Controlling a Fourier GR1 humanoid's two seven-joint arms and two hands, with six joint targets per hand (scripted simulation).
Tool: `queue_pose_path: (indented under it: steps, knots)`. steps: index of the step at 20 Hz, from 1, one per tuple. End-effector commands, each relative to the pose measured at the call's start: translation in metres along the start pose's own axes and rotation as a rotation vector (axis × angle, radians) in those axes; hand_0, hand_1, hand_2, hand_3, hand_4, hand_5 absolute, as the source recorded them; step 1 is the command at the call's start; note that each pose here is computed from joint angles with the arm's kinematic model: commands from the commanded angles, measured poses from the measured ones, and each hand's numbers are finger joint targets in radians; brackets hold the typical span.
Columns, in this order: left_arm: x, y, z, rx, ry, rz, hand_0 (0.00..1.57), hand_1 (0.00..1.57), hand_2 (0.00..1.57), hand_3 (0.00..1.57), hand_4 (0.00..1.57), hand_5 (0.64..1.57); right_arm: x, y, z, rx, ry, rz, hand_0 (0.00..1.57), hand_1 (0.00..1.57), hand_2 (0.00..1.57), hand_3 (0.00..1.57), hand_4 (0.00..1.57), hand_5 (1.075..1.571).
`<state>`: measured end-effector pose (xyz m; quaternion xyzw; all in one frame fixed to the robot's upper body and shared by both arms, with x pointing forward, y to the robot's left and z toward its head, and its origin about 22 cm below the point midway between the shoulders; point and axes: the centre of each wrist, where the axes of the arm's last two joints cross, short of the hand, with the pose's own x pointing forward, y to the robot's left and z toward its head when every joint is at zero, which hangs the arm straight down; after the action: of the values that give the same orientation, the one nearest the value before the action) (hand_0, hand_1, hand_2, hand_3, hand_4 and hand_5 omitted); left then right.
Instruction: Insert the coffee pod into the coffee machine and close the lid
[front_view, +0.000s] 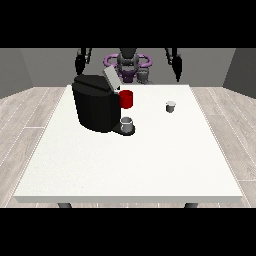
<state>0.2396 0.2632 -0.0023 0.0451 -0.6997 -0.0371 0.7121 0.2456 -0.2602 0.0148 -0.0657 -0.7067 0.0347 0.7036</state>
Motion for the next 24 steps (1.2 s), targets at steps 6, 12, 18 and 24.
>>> queue_pose_path:
  steps: [6, 12, 18, 24]
  knots:
    - [-0.003, 0.019, 0.011, -0.08, -0.14, 0.103, 0.0, 0.0, 0.0, 0.0, 0.3, 1.571, -0.046, -0.005, 0.03, 0.039, 0.085, -0.041, 0.0, 0.0, 0.0, 0.0, 0.13, 1.571]
    - [0.002, 0.034, 0.006, -0.095, -0.15, -0.026, 0.0, 0.0, 0.0, 0.0, 0.26, 1.571, -0.032, 0.002, 0.013, -0.152, -0.051, -0.136, 0.0, 0.0, 0.0, 0.0, 0.14, 1.571]
    - [0.01, 0.067, -0.012, -0.097, -0.143, -0.172, 0.0, 0.0, 0.0, 0.0, 0.0, 1.571, -0.039, 0.025, 0.018, -0.131, -0.084, -0.116, 0.0, 0.0, 0.0, 0.0, 0.18, 1.571]
    - [0.042, 0.101, -0.058, -0.022, -0.098, -0.186, 0.0, 0.0, 0.0, 0.0, 0.0, 1.571, -0.009, 0.026, -0.008, -0.059, -0.143, -0.152, 0.0, 0.0, 0.0, 0.0, 0.19, 1.571]
